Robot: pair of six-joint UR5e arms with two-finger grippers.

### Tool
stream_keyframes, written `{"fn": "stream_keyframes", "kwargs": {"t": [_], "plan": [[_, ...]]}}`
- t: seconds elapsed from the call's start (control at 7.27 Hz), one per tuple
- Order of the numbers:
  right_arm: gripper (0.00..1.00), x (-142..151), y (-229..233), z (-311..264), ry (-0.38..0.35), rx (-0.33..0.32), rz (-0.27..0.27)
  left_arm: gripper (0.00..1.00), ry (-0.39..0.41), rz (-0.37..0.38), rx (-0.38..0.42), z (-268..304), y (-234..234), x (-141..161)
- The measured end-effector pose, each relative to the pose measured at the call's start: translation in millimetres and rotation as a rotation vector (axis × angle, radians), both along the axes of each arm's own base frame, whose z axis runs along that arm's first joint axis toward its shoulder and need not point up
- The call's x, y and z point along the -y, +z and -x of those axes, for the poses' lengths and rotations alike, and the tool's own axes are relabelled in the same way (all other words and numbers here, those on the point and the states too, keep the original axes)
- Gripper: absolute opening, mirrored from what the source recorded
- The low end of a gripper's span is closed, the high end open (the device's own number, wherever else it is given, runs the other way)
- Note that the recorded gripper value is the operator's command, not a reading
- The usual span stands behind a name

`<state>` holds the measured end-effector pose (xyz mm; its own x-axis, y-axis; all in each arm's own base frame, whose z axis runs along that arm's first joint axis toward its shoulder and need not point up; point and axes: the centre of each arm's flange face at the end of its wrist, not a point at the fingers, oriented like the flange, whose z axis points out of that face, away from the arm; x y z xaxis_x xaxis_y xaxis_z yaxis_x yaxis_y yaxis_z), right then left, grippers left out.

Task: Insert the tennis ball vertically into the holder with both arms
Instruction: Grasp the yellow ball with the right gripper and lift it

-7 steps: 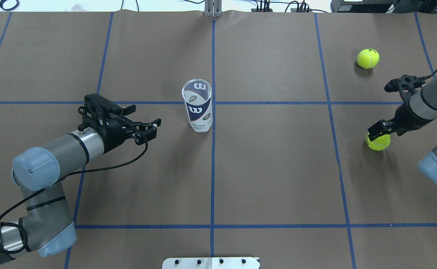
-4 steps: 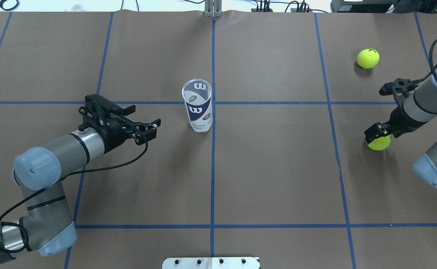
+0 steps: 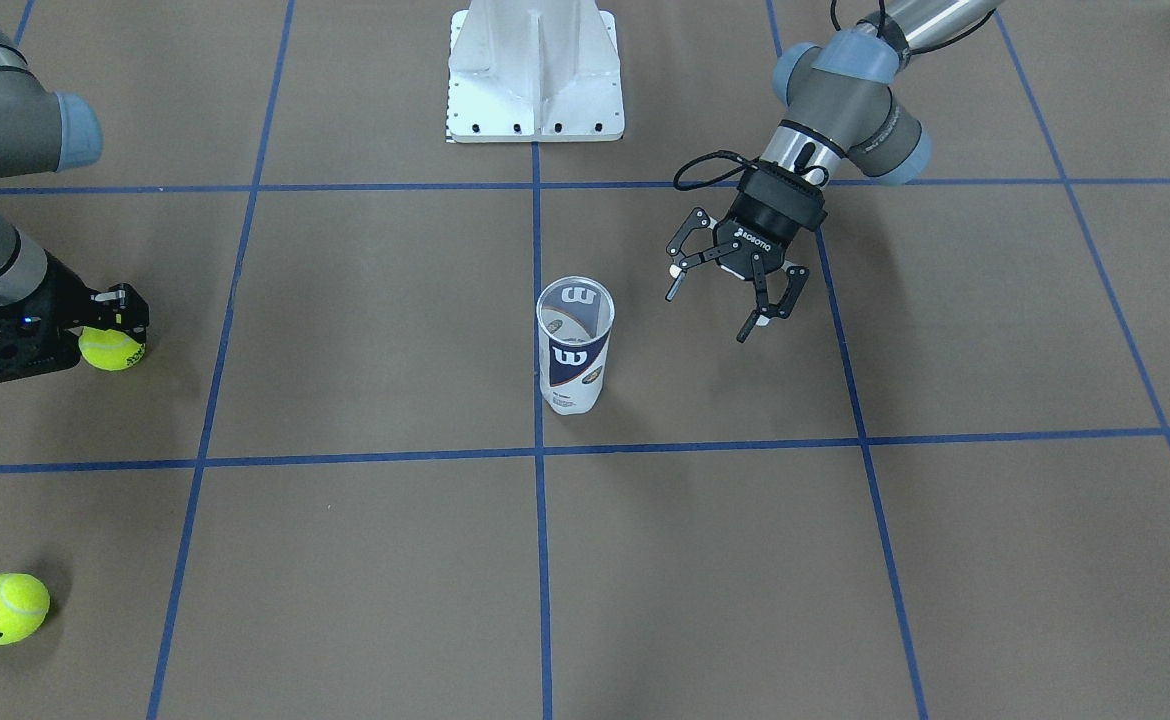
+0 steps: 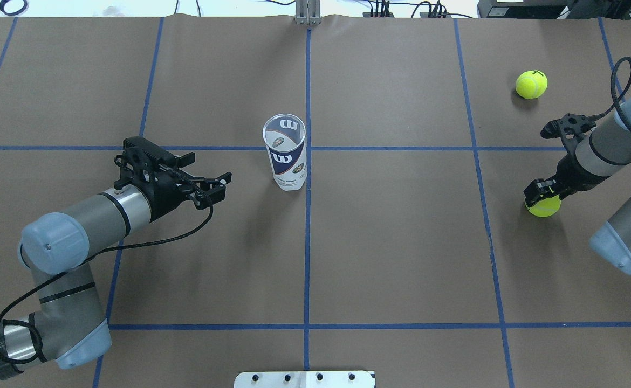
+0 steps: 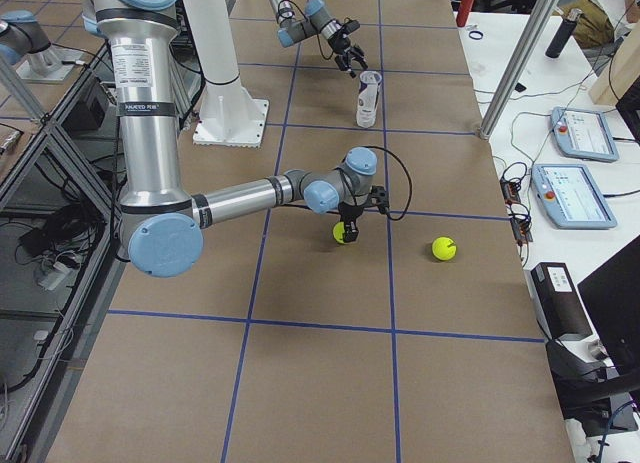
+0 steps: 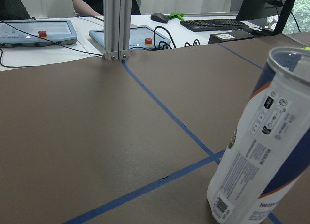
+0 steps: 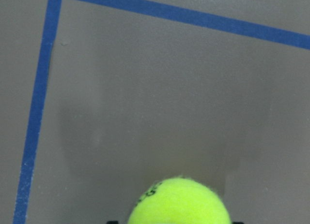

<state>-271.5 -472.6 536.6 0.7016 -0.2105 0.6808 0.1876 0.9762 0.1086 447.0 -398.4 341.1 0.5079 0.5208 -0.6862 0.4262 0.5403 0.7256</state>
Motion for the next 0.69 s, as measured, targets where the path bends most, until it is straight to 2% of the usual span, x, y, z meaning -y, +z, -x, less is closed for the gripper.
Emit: {"fn": "stream_keyframes", "kwargs": {"t": [0.28,0.69], "plan": [[0.00,7,-17,-9,0.007,0.058,-0.020,0.99,0.000,-0.001,-0.001,0,-1,0],[0.00,37,-67,-36,0.034,0.189,-0.025,0.99,0.023,0.004,0.019,-21,6,-6]]}}
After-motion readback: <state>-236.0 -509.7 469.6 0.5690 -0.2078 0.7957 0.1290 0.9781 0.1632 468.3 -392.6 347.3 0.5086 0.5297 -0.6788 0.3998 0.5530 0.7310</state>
